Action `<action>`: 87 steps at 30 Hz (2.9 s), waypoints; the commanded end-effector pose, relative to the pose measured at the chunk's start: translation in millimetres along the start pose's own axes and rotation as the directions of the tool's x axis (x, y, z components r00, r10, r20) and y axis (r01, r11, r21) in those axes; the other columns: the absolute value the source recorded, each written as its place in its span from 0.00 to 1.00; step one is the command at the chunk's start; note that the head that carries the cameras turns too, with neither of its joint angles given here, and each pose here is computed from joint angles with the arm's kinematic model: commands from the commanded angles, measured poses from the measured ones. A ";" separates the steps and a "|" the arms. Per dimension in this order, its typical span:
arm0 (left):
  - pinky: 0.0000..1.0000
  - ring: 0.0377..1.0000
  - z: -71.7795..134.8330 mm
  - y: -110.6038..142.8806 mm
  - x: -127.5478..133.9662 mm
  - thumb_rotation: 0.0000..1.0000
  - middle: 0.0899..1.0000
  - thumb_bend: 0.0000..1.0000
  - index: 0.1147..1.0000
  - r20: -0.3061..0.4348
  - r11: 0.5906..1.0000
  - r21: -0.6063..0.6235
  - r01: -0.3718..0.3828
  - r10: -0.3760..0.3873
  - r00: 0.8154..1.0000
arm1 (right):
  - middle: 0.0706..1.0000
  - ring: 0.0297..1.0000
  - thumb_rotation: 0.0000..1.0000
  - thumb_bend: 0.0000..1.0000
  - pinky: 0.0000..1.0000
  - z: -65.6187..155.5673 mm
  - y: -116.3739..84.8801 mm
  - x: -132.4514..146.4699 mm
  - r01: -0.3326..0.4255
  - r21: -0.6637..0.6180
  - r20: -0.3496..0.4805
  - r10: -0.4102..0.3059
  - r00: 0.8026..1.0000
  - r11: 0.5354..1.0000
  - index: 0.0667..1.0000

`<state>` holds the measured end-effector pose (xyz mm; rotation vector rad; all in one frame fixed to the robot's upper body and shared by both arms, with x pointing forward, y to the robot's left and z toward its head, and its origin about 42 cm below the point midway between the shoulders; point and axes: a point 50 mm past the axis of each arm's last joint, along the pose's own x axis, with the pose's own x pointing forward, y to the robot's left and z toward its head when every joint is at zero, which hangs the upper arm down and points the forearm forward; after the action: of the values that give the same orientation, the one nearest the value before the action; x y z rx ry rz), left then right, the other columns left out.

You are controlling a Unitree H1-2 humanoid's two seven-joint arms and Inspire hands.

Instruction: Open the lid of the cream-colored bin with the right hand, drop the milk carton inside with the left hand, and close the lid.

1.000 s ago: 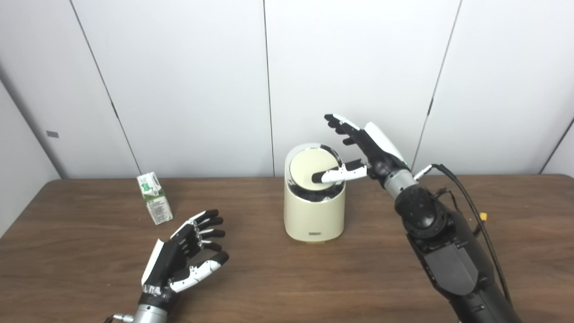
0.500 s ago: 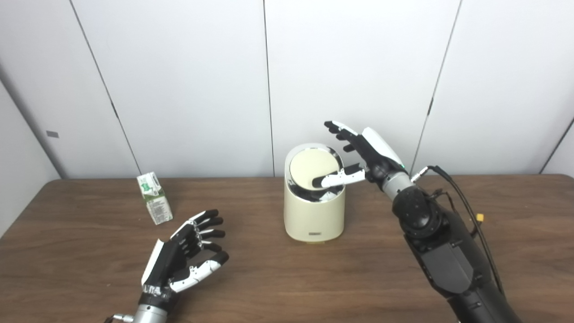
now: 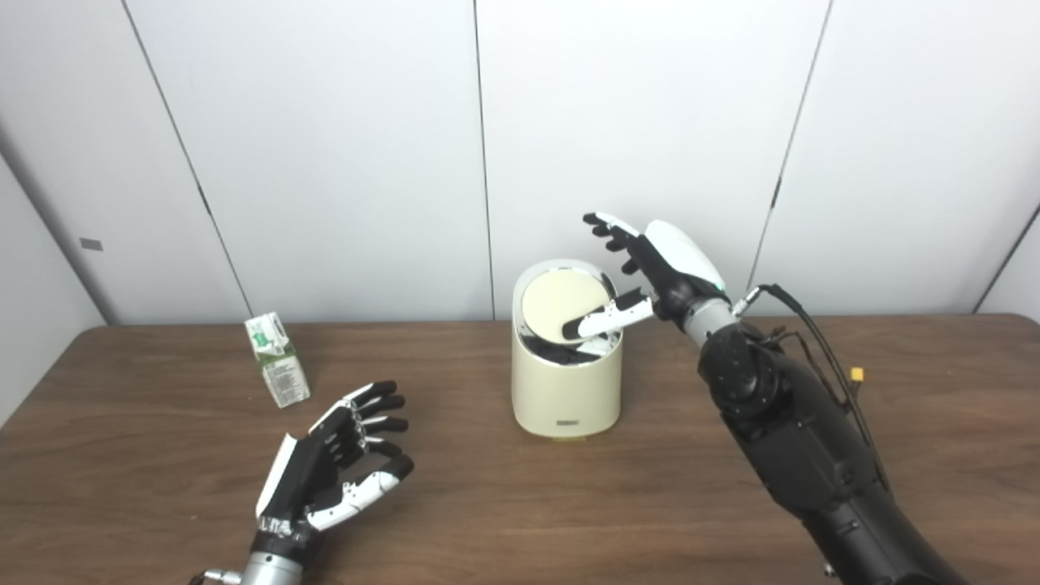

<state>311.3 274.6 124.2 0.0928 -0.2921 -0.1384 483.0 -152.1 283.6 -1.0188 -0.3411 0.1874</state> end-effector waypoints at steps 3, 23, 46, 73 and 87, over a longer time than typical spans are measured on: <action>0.58 0.70 7.9 -2.8 4.7 0.27 0.77 0.72 0.83 0.037 1.000 0.004 -0.004 0.004 0.999 | 0.85 0.78 0.27 0.92 0.61 15.0 -10.4 2.0 0.020 -0.128 0.075 -0.011 0.997 0.992 0.88; 0.59 0.71 8.0 -1.3 4.3 0.26 0.78 0.72 0.82 0.036 1.000 0.004 -0.005 0.005 0.999 | 0.88 0.84 0.33 0.84 0.69 19.8 -44.5 -25.9 0.068 0.067 0.066 -0.072 0.995 0.995 0.89; 0.58 0.69 9.0 -1.2 7.5 0.28 0.77 0.73 0.82 0.043 1.000 0.008 0.001 -0.001 0.999 | 0.87 0.82 0.31 0.82 0.70 -56.7 -2.0 -152.1 0.142 0.389 -0.020 -0.146 0.989 0.910 0.89; 0.61 0.72 -1.0 -22.3 10.3 0.24 0.79 0.75 0.83 0.018 0.999 -0.037 0.015 -0.014 1.000 | 0.90 0.87 0.12 0.80 0.81 -88.5 22.7 -180.1 0.154 0.484 -0.092 -0.125 0.988 0.861 0.93; 0.53 0.66 19.9 -4.6 17.4 0.21 0.74 0.74 0.79 0.116 0.999 0.000 -0.054 0.054 0.992 | 0.90 0.87 0.00 0.78 0.76 -71.2 13.5 -182.0 0.159 0.505 -0.136 -0.103 0.985 0.848 0.93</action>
<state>317.0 256.3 125.4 0.0582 -0.3092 -0.1143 335.6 -261.5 184.5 -0.4754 -0.1812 0.0935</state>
